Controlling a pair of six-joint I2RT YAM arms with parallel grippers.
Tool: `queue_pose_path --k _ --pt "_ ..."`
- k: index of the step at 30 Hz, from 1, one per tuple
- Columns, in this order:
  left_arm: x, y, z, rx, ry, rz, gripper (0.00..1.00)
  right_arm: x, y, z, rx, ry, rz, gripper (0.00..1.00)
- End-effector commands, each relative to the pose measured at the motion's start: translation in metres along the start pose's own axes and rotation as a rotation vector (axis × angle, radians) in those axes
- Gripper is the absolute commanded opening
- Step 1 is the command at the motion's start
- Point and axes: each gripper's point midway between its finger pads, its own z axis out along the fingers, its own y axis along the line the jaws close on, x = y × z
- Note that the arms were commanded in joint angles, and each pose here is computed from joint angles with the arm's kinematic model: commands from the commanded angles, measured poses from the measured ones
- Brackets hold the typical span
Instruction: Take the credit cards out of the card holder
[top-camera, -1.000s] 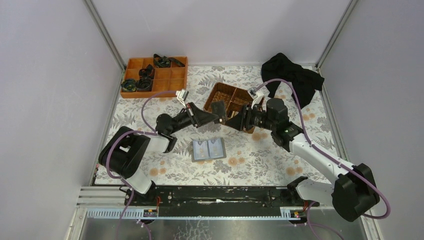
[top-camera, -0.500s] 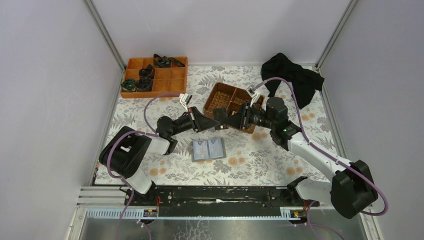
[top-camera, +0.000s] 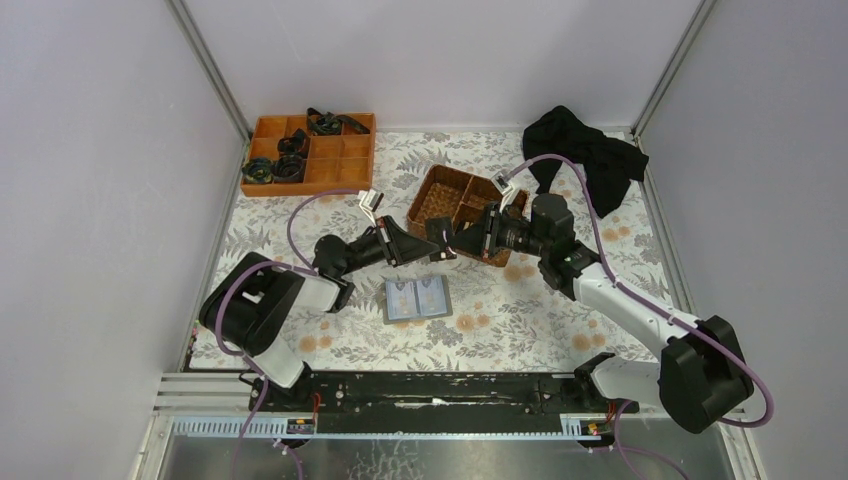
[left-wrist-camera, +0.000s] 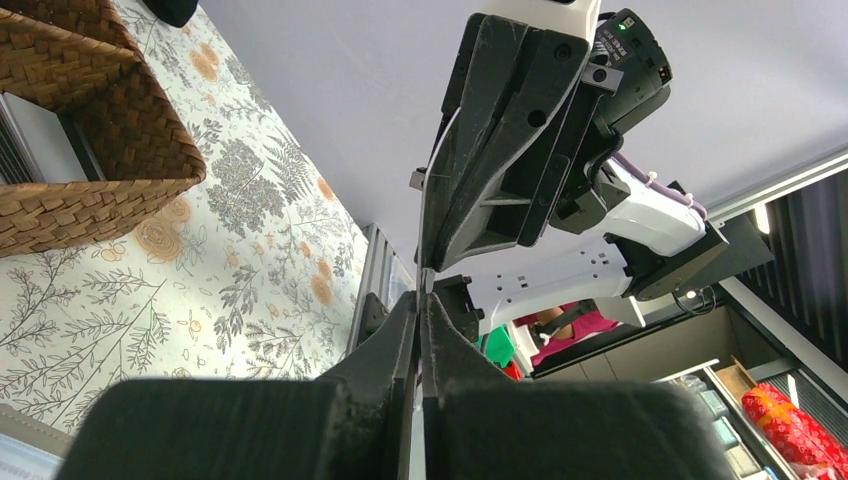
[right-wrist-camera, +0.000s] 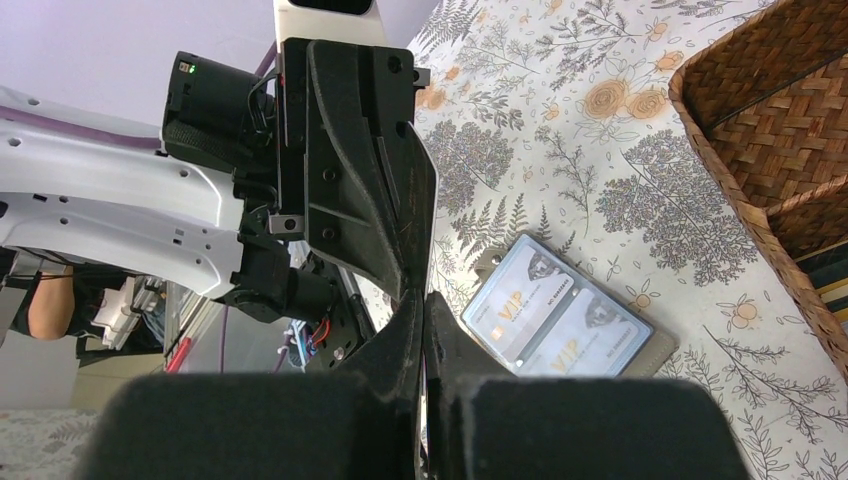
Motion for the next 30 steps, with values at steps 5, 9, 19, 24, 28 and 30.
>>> queue_pose_path --k 5,9,19,24,28,30 --pt "0.008 -0.004 -0.001 0.039 0.02 0.032 0.3 -0.026 0.01 0.005 -0.031 -0.065 -0.076 0.0" --pt "-0.007 0.019 -0.018 -0.07 -0.113 0.003 0.61 -0.042 -0.003 0.006 0.078 -0.059 -0.148 0.0" --pt "-0.001 0.056 -0.055 -0.246 -0.178 -0.014 0.66 -0.114 -0.079 0.033 0.451 0.172 -0.454 0.02" --pt "0.011 0.048 -0.057 -0.198 -0.138 -0.037 0.66 -0.136 -0.151 0.051 0.655 0.312 -0.638 0.0" --pt "0.021 0.049 -0.063 -0.202 -0.112 -0.045 0.66 -0.138 -0.188 0.066 0.72 0.395 -0.698 0.0" --pt "0.026 0.048 -0.064 -0.202 -0.094 -0.036 0.66 -0.145 -0.199 0.074 0.737 0.402 -0.743 0.0"
